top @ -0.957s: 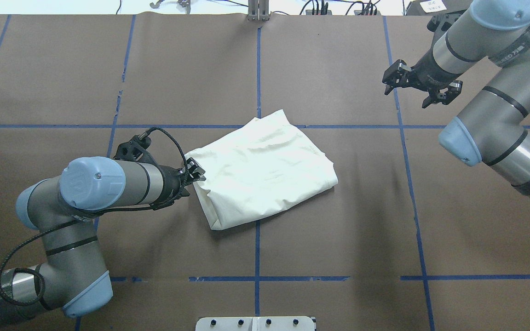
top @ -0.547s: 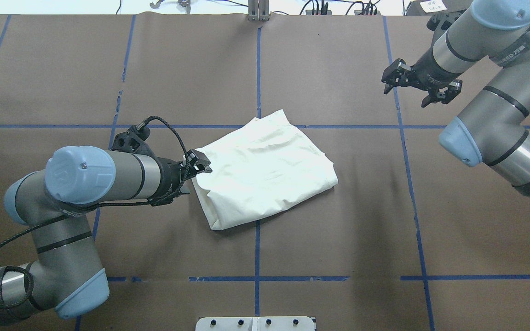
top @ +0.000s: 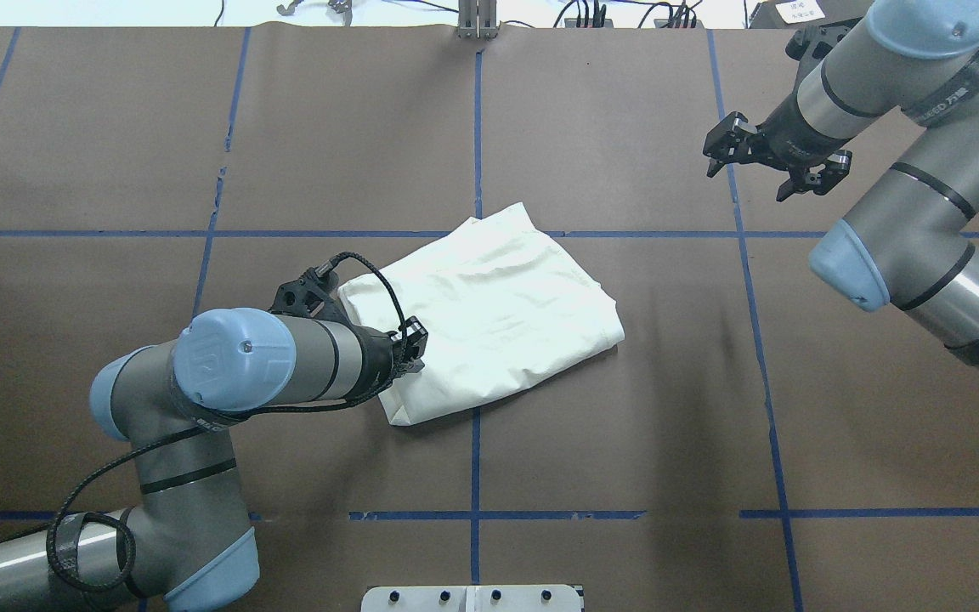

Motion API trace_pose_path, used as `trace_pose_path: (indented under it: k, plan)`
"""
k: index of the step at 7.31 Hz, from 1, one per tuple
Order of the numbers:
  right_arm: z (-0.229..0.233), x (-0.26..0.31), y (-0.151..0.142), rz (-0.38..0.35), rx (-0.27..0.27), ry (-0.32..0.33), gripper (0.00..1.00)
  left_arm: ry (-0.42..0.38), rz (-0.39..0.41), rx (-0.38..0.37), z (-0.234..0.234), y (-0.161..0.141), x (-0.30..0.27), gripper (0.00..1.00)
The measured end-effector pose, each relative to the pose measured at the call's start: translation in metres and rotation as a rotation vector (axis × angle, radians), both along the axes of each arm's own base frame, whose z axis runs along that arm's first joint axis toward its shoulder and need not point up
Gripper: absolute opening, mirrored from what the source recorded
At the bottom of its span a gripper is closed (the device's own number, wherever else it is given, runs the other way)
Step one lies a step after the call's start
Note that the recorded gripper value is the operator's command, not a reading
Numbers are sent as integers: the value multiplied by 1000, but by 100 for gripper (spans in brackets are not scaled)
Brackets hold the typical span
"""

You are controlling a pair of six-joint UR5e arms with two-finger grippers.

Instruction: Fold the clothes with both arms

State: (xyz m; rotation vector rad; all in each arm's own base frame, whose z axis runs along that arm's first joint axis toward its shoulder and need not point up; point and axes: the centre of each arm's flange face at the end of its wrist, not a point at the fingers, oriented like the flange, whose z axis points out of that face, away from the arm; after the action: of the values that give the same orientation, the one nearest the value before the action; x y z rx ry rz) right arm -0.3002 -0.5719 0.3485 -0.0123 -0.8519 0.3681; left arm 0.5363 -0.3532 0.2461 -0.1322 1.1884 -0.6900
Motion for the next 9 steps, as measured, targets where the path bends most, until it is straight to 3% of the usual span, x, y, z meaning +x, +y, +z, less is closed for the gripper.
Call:
trace_pose_path:
  k: [4,6,9]
  plan:
    - [-2,-1,1,-2,2,-2,100,-45,2,-7,21,17,18,0]
    - [-1,0,1,-2,1,-2,100,-50,26,-13,19,39,20,0]
    - [0,1,3,-2,1,-1,100,-107,63,-14,61,74,-1,0]
